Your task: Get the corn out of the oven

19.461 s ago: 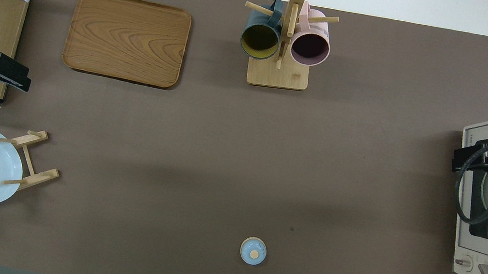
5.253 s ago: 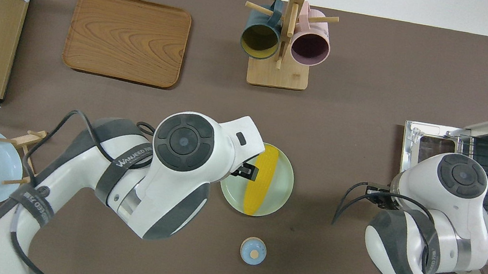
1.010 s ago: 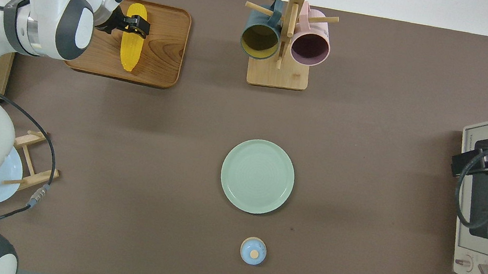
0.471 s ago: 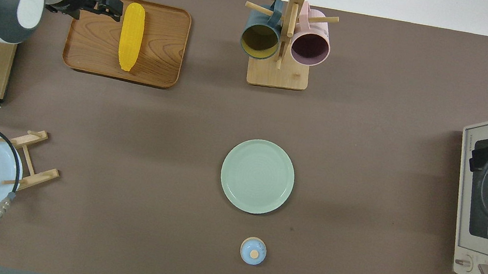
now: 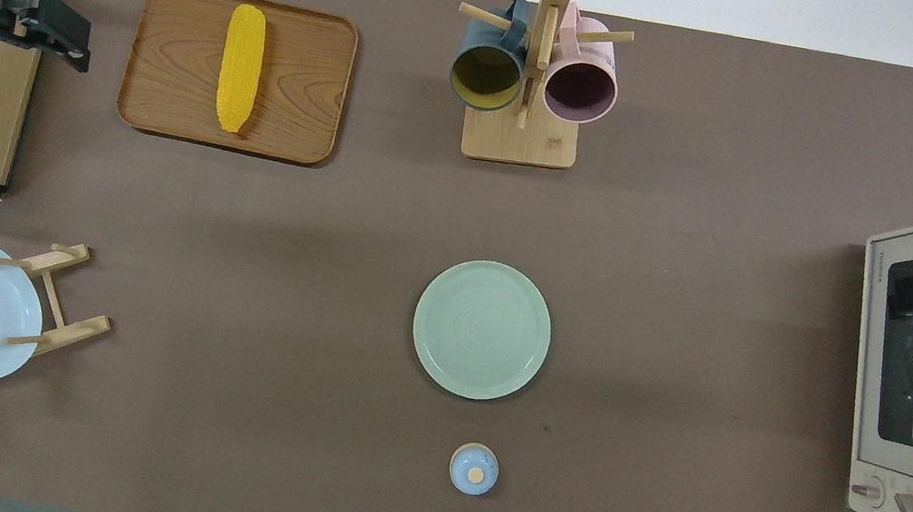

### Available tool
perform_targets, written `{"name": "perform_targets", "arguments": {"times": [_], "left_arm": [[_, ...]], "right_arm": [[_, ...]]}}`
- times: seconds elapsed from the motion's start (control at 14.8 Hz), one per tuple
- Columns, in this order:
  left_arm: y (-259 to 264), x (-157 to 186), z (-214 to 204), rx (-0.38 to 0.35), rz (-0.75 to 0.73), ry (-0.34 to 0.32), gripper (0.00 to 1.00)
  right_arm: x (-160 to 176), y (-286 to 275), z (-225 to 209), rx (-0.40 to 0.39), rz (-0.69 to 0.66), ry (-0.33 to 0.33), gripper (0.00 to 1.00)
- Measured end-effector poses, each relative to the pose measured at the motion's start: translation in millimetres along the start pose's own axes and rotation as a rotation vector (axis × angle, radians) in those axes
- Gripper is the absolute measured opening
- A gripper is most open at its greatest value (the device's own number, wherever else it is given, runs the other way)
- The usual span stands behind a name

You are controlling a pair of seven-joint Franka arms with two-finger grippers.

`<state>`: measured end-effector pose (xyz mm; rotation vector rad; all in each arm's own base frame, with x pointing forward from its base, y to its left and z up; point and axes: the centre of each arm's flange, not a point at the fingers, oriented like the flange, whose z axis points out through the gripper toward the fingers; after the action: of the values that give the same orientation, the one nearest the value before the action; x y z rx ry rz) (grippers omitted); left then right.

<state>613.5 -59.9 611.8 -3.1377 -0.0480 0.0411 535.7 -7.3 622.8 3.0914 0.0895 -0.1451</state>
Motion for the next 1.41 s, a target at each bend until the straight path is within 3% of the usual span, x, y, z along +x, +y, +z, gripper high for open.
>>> {"name": "perform_targets", "arguments": {"times": [0.27, 0.61, 1.01, 1.41], "left_arm": [[-6.9, -57.6, -49.5, 0.001, 0.005, -0.065, 1.0], [-12.3, -84.5, -51.5, 0.003, 0.003, -0.115, 1.0], [-19.1, -77.3, -26.5, -0.013, -0.011, -0.02, 1.0], [-25.9, -87.7, -13.3, -0.017, 0.007, -0.017, 1.0]], "right_arm": [[0.0, -0.3, 0.0, 0.0, -0.001, 0.0, 1.0], [0.3, -4.5, -0.2, -0.001, -0.008, 0.0, 1.0], [0.4, -5.0, -0.3, -0.001, -0.009, 0.001, 1.0], [0.5, -5.0, -0.8, -0.001, -0.009, 0.003, 1.0]]}}
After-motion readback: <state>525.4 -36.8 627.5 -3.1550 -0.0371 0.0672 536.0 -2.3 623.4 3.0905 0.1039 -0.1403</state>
